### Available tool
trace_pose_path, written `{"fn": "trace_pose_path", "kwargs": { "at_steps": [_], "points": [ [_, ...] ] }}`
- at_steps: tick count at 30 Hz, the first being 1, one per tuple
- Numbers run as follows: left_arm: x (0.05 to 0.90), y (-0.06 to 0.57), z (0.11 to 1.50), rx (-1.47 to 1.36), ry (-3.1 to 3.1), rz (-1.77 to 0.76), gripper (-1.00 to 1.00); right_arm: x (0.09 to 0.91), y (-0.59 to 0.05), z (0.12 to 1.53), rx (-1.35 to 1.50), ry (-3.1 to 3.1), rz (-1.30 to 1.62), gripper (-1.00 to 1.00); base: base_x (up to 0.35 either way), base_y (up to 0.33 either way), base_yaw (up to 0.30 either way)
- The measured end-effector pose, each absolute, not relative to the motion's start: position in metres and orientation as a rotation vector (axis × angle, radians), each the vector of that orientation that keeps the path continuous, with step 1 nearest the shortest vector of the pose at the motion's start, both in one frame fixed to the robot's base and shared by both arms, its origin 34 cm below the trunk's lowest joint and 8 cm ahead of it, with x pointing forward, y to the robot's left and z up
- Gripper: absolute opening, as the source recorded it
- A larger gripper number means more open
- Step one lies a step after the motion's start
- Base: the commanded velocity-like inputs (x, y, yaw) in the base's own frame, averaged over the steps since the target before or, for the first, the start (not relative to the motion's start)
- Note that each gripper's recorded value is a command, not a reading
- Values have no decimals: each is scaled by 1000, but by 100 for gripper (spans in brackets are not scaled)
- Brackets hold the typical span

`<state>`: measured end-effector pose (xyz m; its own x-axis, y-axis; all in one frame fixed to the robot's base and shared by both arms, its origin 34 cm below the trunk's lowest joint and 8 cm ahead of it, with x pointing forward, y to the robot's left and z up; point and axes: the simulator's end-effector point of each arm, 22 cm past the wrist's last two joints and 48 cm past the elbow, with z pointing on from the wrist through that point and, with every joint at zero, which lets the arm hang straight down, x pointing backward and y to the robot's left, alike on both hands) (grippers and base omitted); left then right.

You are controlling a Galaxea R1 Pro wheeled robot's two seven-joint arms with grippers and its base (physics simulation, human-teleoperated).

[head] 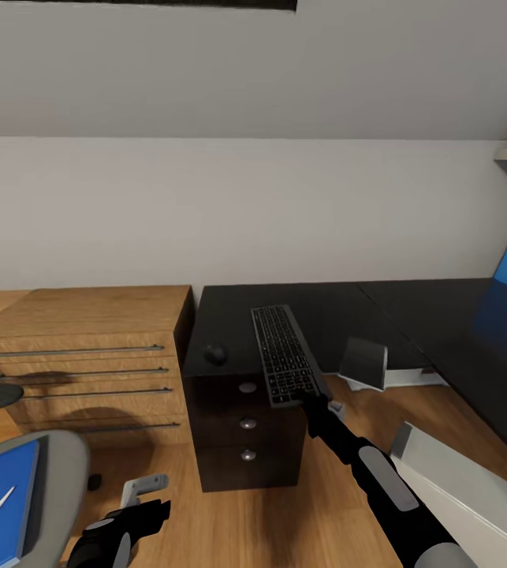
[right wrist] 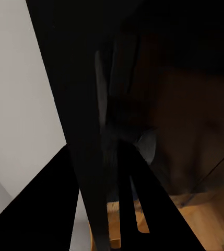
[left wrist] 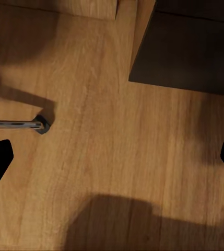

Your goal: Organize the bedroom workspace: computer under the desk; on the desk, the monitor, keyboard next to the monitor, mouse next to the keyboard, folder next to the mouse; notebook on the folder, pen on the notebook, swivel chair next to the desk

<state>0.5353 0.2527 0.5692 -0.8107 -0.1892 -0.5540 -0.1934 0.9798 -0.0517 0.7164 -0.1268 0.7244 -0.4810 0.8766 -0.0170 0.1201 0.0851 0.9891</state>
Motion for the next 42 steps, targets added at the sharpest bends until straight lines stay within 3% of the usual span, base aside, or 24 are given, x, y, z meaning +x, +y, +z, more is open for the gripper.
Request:
{"fn": "trace_pose_path", "kwargs": {
  "at_steps": [17,31,42],
  "points": [
    [536,251,598,-269,2549,14,100,714,-117,826,855,1592,1537,-100,-14,0,0],
    [533,248,615,-264,2574,9,100,714,-126,847,858,1639,1481,-100,-310,-26,0],
    [514,230,608,-227,2653,-16,100,711,-140,868,848,1711,1385,-100,-290,-217,0]
  ]
}}
